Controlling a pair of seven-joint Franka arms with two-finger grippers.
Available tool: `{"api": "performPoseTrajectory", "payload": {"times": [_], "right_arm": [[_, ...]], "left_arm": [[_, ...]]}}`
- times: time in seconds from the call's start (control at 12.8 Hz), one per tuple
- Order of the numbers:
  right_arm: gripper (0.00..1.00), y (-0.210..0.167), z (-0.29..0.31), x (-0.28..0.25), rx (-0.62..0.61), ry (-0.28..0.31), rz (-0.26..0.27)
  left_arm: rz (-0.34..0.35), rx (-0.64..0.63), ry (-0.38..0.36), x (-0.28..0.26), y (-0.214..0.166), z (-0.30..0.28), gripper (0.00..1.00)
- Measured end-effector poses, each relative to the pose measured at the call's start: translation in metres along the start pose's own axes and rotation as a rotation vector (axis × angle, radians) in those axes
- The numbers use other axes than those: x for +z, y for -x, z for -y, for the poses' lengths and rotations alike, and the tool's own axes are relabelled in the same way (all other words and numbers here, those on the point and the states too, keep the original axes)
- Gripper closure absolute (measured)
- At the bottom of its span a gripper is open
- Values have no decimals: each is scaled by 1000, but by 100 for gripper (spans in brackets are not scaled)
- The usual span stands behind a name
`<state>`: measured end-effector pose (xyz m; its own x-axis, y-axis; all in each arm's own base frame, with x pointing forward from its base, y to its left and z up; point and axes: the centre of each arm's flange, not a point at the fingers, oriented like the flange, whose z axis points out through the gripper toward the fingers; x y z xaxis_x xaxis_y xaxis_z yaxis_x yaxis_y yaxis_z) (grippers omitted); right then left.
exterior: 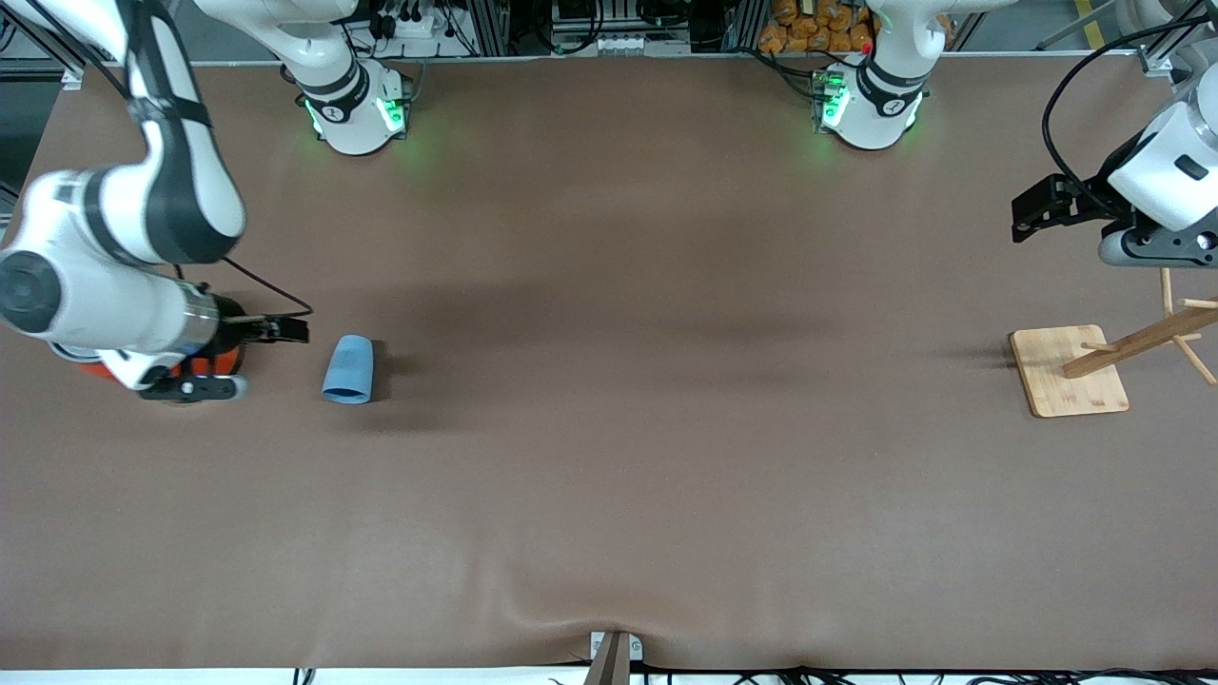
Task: Flip cup
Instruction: 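Lower the right gripper and grasp the blue cup around its body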
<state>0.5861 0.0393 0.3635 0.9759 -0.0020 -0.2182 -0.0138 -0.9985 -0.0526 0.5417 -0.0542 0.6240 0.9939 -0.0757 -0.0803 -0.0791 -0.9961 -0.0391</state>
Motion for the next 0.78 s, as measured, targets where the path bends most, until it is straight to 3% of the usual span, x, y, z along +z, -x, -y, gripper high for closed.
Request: {"api": "performPoseTrajectory", "payload": {"times": [0.39,0.78], "right_arm": [[0,15,27,87,-52,4,-119],[0,12,23,119,-80,9,-157]], "left_arm": [[0,0,0,0,0,0,0],[0,0,0,0,0,0,0]]}}
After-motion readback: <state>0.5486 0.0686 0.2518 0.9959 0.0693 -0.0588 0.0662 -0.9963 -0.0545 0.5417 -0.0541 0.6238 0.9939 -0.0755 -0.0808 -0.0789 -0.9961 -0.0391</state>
